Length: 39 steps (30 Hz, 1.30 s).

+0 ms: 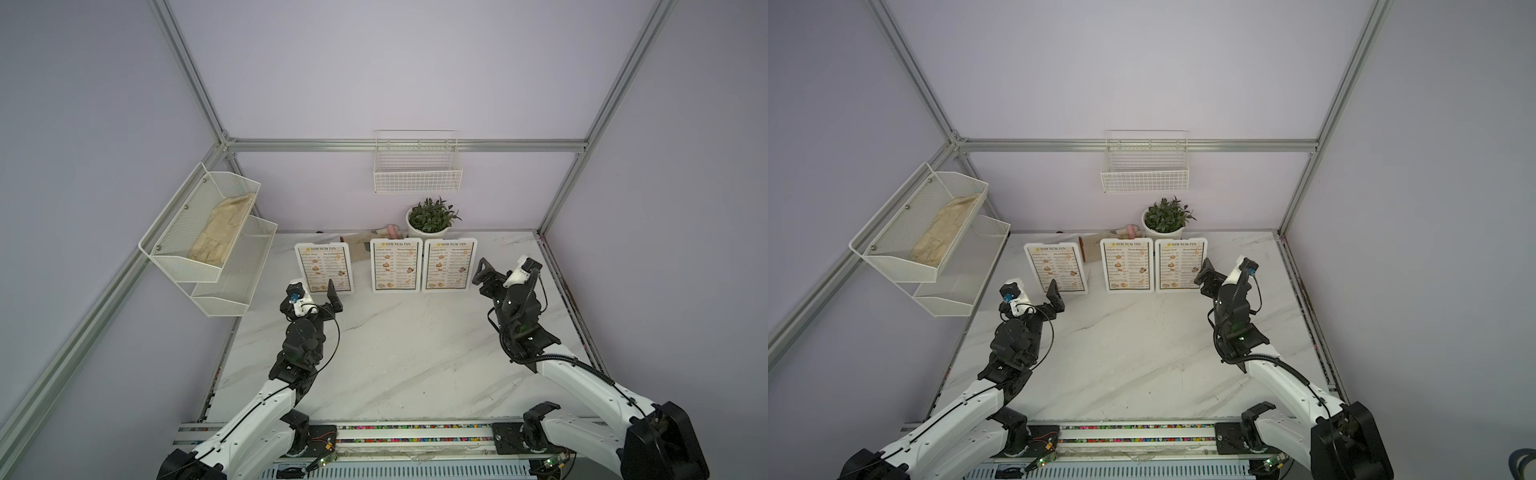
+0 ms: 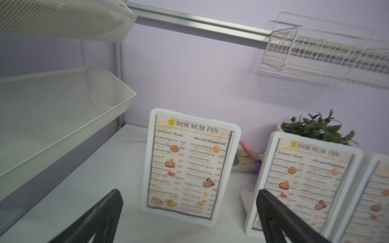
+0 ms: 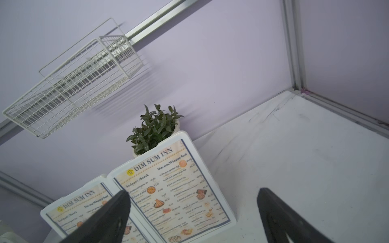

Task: Insert the menus into the narrow rack
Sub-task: Reset both arms

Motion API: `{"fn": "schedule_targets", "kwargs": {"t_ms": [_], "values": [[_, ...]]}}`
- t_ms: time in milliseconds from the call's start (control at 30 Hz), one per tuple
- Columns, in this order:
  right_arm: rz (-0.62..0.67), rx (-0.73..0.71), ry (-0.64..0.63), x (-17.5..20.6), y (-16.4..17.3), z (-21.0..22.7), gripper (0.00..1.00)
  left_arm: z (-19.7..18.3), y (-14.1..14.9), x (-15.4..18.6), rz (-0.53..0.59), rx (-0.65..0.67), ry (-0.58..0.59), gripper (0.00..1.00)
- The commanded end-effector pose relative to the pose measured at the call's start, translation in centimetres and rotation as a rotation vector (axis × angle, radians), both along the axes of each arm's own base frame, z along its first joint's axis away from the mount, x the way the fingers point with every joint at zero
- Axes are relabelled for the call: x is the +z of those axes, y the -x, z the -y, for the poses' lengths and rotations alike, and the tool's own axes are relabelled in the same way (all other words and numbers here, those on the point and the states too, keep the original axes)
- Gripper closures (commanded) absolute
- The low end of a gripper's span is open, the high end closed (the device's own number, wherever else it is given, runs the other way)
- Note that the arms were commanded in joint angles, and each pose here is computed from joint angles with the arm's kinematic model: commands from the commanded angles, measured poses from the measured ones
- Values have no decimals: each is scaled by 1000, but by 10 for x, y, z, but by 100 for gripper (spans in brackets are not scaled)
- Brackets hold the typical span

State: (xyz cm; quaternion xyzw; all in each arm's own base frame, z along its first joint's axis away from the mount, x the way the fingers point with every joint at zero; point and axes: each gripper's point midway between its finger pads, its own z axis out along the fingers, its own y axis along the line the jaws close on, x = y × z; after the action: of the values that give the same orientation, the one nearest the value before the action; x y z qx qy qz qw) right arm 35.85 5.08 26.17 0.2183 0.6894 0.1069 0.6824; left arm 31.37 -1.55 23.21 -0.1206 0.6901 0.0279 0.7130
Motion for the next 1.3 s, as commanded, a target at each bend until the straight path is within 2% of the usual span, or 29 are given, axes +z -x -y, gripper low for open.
{"fn": "schedule_targets", "kwargs": {"t_ms": [0,100,167,233,300,333,400,467,500,533,600,667,767,1267], "values": [[72,-138,199,4,17,30,3,-41,16,-19,-13,184,-62,0],[-11,-112,408,-19,8,33,3,-50,9,-45,-69,175,-66,0],[-80,-131,444,-42,-4,43,3,-62,2,-69,-127,233,-41,0],[-125,-109,468,-72,-15,45,3,-69,-10,-73,-92,259,-37,0],[-164,-87,473,-105,-30,48,3,-58,-19,-70,-77,186,-80,2],[-196,-71,495,-120,-39,49,3,-60,-24,-73,-126,199,-86,4],[-213,-73,562,-127,-56,49,3,-67,-37,-77,-194,208,-95,3],[-275,-12,486,-139,-70,47,3,-69,-50,-79,-209,199,-135,0],[-253,36,431,-143,-72,47,3,-70,-55,-82,-193,175,-131,0],[-199,125,432,-149,-70,42,3,-75,-57,-94,-196,170,-118,0],[-179,123,389,-157,-70,53,3,-78,-56,-99,-172,152,-92,0],[-187,132,363,-162,-72,57,3,-80,-61,-105,-202,152,-76,0],[-220,114,367,-165,-75,61,3,-71,-79,-115,-263,111,-137,0],[-219,112,377,-164,-76,59,3,-69,-79,-115,-280,108,-146,0]]}}
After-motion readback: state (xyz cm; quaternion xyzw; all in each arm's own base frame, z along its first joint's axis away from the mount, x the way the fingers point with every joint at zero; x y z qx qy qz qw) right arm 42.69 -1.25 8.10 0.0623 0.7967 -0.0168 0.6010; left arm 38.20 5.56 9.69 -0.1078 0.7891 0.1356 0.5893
